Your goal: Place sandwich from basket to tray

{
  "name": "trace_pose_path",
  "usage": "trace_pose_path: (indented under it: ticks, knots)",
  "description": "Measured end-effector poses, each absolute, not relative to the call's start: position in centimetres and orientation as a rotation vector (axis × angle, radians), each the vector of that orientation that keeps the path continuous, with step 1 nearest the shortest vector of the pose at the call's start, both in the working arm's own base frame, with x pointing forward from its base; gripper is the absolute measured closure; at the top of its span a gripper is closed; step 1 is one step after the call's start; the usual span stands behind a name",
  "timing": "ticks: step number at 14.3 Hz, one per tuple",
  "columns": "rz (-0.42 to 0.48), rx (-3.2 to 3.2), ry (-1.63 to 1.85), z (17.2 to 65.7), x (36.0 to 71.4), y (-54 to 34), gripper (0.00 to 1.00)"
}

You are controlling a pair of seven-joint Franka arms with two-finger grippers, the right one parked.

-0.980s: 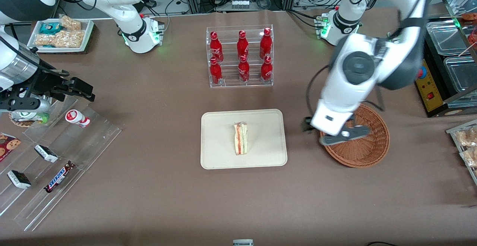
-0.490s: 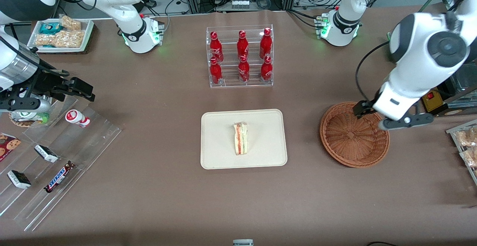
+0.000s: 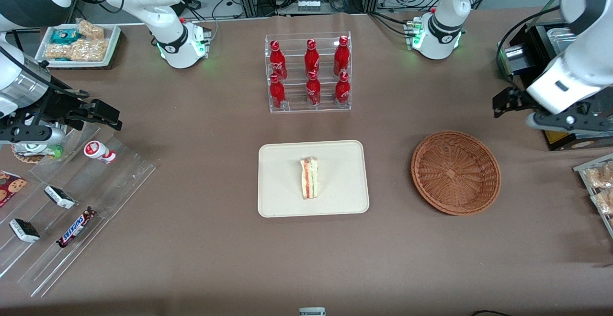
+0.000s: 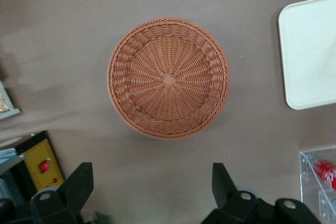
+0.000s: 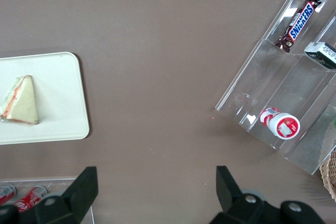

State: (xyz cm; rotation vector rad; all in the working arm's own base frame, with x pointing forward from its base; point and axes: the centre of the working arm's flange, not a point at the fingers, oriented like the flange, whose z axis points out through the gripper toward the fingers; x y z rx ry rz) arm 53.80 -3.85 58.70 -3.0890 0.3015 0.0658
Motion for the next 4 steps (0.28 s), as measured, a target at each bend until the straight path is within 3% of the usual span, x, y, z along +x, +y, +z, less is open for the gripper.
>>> trace_pose_path:
  ticks: [4]
  knots:
    - [0.047, -3.087, 0.323, 59.67, 53.92, -3.86, 0.00]
